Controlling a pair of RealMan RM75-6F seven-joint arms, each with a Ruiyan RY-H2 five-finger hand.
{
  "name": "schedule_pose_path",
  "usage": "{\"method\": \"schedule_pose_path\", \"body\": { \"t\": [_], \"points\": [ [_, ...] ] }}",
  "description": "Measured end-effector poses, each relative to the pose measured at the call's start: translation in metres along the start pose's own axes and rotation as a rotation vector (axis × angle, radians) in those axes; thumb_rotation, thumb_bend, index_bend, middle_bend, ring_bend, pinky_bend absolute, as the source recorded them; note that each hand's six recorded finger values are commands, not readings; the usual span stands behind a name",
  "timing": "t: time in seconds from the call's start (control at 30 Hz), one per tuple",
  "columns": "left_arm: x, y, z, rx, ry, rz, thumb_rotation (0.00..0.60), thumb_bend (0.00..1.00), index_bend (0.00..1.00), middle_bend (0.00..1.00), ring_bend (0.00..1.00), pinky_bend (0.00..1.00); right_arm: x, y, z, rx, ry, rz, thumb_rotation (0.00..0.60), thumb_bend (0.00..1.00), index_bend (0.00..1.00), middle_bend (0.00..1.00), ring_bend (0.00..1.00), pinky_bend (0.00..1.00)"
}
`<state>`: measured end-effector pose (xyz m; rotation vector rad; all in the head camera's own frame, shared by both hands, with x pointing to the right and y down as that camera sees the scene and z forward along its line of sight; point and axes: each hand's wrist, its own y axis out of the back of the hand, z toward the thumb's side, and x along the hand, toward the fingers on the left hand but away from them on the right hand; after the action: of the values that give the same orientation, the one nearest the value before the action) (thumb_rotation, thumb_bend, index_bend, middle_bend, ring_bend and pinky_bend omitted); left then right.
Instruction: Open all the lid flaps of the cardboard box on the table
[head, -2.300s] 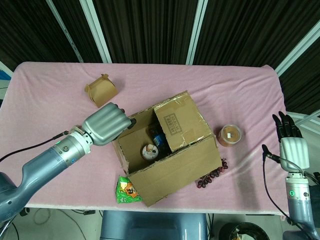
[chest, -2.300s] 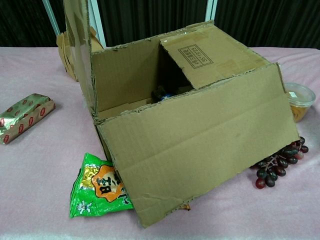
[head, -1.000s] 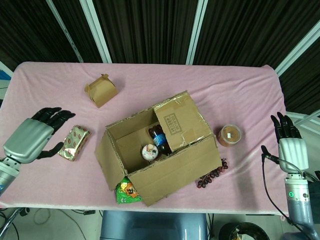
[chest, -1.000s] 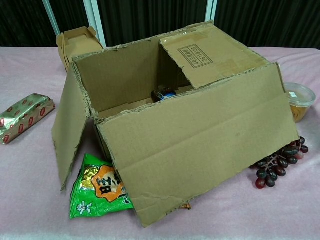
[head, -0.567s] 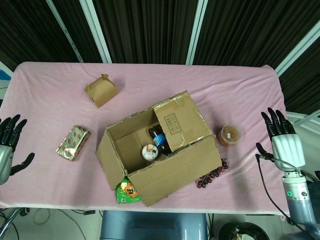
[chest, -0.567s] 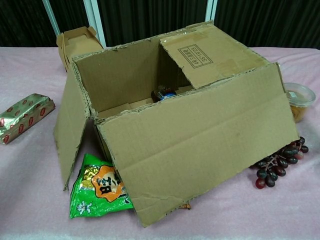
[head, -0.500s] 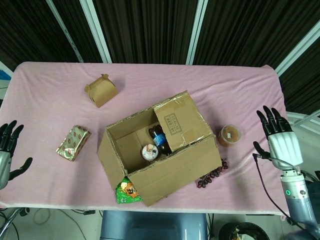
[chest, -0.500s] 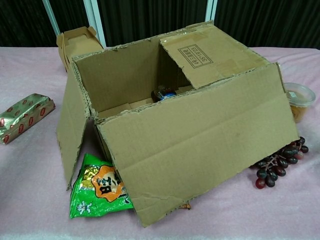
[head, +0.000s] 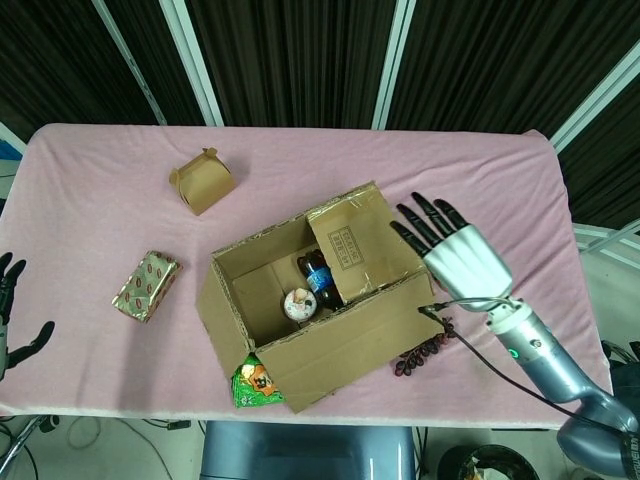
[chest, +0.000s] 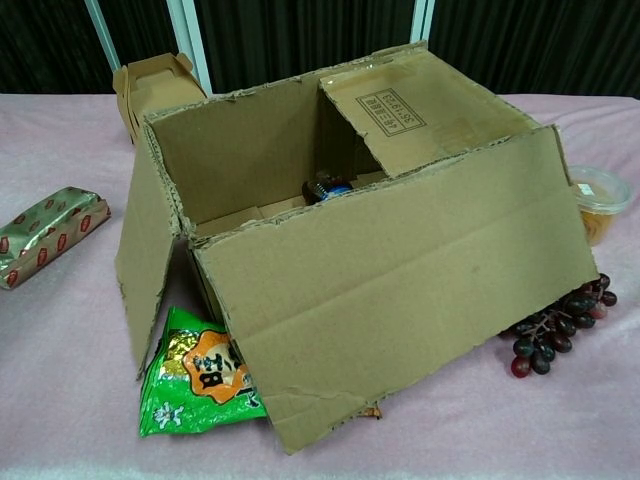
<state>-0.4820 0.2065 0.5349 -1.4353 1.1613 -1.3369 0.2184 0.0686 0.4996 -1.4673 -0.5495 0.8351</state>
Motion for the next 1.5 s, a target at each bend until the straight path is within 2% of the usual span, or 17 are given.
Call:
{"method": "schedule_pose_path", "body": {
  "t": [0.13, 0.23, 0.37, 0.57, 0.83, 0.93, 1.1, 1.3, 1.5],
  "points": [
    [0.001, -0.003, -0.002, -0.015, 0.007, -0.019, 0.600, 0.22, 0.00, 0.00, 0.00, 0.00, -0.031, 0.004, 0.030, 0.027, 0.116, 0.019, 0.600, 0.94, 0.29, 0.24, 0.13, 0.24],
    [0.002, -0.004, -0.003, -0.024, 0.009, -0.030, 0.600, 0.22, 0.00, 0.00, 0.00, 0.00, -0.051, -0.001, 0.054, 0.041, 0.197, 0.050, 0.600, 0.94, 0.34, 0.28, 0.14, 0.24],
    [0.004, -0.004, -0.004, -0.034, 0.014, -0.034, 0.600, 0.22, 0.00, 0.00, 0.00, 0.00, -0.074, -0.019, 0.089, 0.055, 0.295, 0.102, 0.600, 0.94, 0.34, 0.29, 0.15, 0.24],
    [0.006, -0.005, -0.006, -0.046, 0.022, -0.045, 0.600, 0.22, 0.00, 0.00, 0.00, 0.00, -0.095, -0.047, 0.121, 0.100, 0.387, 0.163, 0.600, 0.94, 0.36, 0.30, 0.15, 0.24],
    [0.009, -0.004, -0.009, -0.057, 0.032, -0.047, 0.600, 0.22, 0.00, 0.00, 0.00, 0.00, -0.110, -0.074, 0.134, 0.237, 0.476, 0.229, 0.600, 0.94, 0.43, 0.35, 0.17, 0.24],
    [0.009, -0.005, -0.009, -0.059, 0.033, -0.051, 0.600, 0.22, 0.00, 0.00, 0.00, 0.00, -0.110, -0.081, 0.134, 0.262, 0.492, 0.247, 0.600, 0.94, 0.48, 0.39, 0.18, 0.24],
    [0.010, -0.005, -0.008, -0.061, 0.035, -0.057, 0.600, 0.23, 0.00, 0.00, 0.00, 0.00, -0.106, -0.093, 0.131, 0.320, 0.525, 0.281, 0.600, 0.94, 0.50, 0.41, 0.18, 0.24],
    [0.010, -0.005, -0.008, -0.061, 0.037, -0.060, 0.600, 0.24, 0.00, 0.00, 0.00, 0.00, -0.103, -0.100, 0.124, 0.403, 0.553, 0.293, 0.600, 0.94, 0.53, 0.43, 0.18, 0.24],
    [0.010, -0.008, -0.009, -0.098, 0.052, -0.088, 0.600, 0.24, 0.00, 0.00, 0.00, 0.00, -0.100, -0.101, 0.113, 0.569, 0.606, 0.295, 0.600, 0.94, 0.54, 0.44, 0.18, 0.24]
  ]
}}
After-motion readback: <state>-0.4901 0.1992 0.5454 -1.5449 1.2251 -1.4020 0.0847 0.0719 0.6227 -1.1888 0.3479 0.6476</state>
